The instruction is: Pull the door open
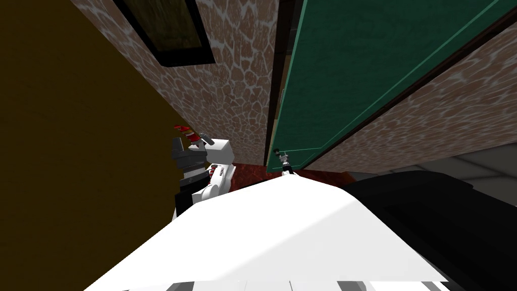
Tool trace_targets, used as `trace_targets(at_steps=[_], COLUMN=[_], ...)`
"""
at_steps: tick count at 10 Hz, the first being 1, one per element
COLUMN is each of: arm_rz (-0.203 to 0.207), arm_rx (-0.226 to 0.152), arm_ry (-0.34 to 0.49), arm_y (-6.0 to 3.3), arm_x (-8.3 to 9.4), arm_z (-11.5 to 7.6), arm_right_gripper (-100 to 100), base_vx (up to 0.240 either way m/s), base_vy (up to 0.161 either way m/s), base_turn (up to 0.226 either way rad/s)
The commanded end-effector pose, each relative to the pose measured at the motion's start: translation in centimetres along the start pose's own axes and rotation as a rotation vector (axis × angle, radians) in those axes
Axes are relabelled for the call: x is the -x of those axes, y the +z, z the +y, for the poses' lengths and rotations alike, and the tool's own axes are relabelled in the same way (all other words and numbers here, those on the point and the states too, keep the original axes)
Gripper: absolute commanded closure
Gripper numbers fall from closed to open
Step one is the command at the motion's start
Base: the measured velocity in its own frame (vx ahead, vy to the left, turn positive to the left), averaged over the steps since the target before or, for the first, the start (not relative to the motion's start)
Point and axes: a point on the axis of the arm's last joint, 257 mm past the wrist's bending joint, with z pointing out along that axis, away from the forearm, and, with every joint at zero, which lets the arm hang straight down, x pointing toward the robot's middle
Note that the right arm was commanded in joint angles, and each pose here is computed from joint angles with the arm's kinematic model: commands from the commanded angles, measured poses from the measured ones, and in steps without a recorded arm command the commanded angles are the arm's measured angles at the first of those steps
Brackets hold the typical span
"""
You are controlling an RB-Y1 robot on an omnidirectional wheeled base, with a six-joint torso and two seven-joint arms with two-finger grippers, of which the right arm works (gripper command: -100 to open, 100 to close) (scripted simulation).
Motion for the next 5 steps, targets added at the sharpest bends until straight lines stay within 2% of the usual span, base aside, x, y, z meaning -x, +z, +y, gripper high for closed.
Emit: trace_targets(at_steps=[1,3,5], arm_rz=[0.026,0.015,0.015], arm_rx=[-0.017,-0.01,-0.01], arm_ry=[0.031,0.131,0.149], arm_y=[-0.19,-0.26,-0.26], arm_x=[-1.88,-2.07,-2.07], arm_z=[-1.51,-1.72,-1.72], arm_right_gripper=[-100,-100,-100], base_vx=[-0.015,-0.054,-0.038], base_vy=[0.006,-0.021,-0.01], base_turn=[-0.009,0.054,0.015])
